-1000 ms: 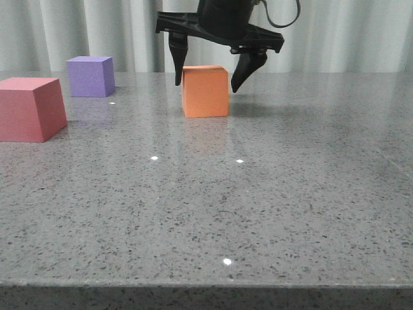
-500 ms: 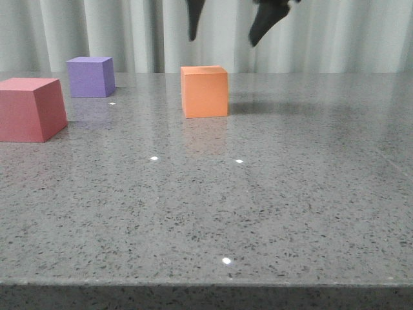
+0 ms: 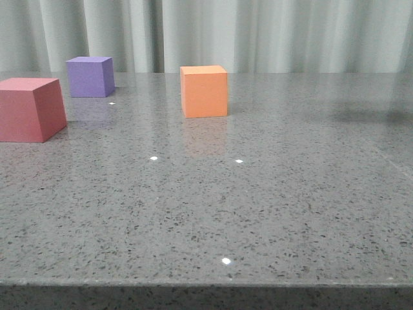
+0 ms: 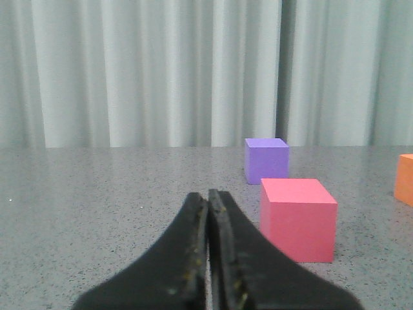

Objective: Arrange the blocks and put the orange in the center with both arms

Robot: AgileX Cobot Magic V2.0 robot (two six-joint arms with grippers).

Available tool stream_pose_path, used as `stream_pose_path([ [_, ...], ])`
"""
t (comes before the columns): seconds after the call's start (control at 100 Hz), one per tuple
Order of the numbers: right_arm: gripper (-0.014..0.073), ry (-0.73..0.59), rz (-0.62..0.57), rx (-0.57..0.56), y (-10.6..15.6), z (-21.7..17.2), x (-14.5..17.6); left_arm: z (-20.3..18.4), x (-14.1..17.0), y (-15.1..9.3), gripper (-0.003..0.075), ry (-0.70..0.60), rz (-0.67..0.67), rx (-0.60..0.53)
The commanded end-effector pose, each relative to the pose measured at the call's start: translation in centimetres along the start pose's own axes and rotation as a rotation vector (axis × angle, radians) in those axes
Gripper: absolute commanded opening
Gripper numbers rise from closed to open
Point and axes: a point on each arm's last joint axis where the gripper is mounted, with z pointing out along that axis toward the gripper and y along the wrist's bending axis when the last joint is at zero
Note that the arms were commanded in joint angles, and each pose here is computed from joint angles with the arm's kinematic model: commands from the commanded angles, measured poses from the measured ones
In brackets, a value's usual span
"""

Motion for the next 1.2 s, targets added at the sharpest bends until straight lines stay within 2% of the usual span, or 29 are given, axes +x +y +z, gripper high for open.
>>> stream_pose_path([
  [0.0,0.0666,-0.170,0.017,0.019,-2.3,-4.2,0.4,-0.2,0.6,0.0,-0.0019,-0.067,-0.011,0.007],
  [0.18,0.0666,-0.307,0.064,0.053,-5.1,-7.8,4.8,-0.2,0.6,0.0,-0.0019,-0.067,-0.011,0.007],
  [0.36,0.0666,-0.508,0.055,0.017,-5.5,-10.7,9.3,-0.2,0.6,0.0,-0.0019,-0.067,-0.011,0.007],
  [0.45,0.0666,-0.566,0.044,0.008,-5.6,-11.5,11.3,-0.2,0.6,0.0,-0.0019,-0.067,-0.011,0.007],
  [0.71,0.0666,-0.562,0.000,0.036,-6.1,-11.2,16.4,-0.2,0.6,0.0,-0.0019,-0.067,-0.011,0.007],
  [0.94,0.0658,-0.639,-0.027,0.027,-6.0,-11.5,16.5,-0.2,0.6,0.0,-0.0019,-0.067,-0.011,0.007],
  [1.06,0.0571,-0.640,-0.035,0.033,-6.1,-11.5,16.5,-0.2,0.6,0.0,-0.0019,-0.067,-0.011,0.007],
  [1.13,0.0465,-0.640,-0.036,0.033,-6.1,-11.5,16.5,-0.2,0.6,0.0,-0.0019,-0.067,-0.011,0.007],
  [1.19,0.0340,-0.640,-0.036,0.033,-6.1,-11.5,16.5,-0.2,0.6,0.0,-0.0019,-0.067,-0.011,0.007],
])
